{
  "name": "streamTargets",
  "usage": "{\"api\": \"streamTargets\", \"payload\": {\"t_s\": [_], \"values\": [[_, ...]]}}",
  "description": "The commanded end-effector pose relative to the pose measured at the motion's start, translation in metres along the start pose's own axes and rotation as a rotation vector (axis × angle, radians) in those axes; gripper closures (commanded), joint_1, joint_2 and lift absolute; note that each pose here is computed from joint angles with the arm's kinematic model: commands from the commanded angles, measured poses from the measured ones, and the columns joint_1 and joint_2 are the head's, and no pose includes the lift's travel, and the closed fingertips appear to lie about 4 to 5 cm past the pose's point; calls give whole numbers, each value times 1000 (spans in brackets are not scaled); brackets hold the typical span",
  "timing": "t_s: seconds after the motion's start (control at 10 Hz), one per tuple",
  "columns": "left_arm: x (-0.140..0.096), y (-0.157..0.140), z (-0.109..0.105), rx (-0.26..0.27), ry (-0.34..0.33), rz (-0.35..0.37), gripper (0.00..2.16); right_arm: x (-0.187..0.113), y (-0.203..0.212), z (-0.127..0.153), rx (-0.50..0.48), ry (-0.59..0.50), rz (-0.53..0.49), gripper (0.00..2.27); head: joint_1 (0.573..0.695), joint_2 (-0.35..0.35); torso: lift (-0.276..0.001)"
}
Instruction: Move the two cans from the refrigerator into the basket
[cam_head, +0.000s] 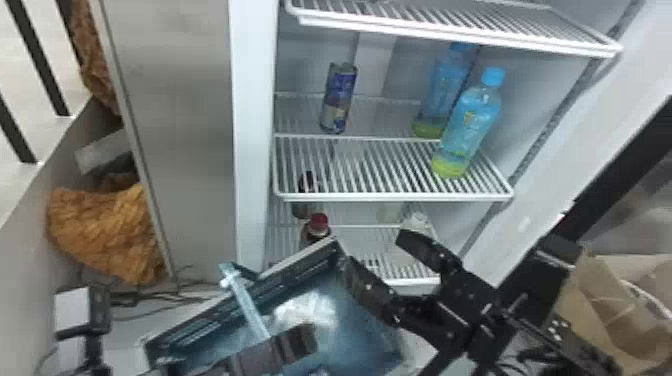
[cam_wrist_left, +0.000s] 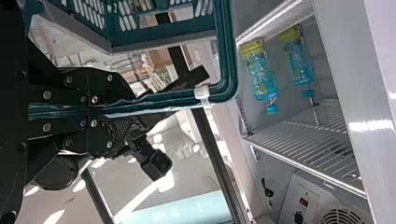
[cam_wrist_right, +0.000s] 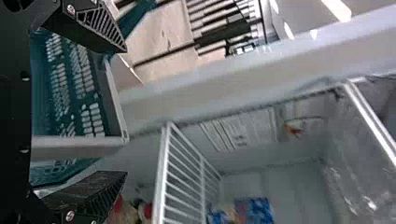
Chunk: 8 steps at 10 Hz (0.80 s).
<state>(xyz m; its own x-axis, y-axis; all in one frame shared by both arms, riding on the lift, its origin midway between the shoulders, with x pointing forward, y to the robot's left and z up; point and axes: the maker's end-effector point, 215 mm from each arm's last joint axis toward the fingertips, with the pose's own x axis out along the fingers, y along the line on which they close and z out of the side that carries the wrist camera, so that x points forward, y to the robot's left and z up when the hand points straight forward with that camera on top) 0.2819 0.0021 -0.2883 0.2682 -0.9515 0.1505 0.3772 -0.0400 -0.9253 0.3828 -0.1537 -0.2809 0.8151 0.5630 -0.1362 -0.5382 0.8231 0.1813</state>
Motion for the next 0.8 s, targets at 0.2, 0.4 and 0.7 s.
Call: {"api": "streamTargets", "payload": {"t_s": [0.2,0.4,0.7], "values": [[0,0,-1,-2,3,-1,1202,8,-34,20,-46,-85,-79,108,695,-284,-35],[1,-1,-1,0,5,-3,1202,17,-50,33,-71,-129,-110,104,695,-291,-35],[0,-1,-1,-2,3,-3,1202,30,-70,42,-81,-154,-138,102,695,-300,-35]]}}
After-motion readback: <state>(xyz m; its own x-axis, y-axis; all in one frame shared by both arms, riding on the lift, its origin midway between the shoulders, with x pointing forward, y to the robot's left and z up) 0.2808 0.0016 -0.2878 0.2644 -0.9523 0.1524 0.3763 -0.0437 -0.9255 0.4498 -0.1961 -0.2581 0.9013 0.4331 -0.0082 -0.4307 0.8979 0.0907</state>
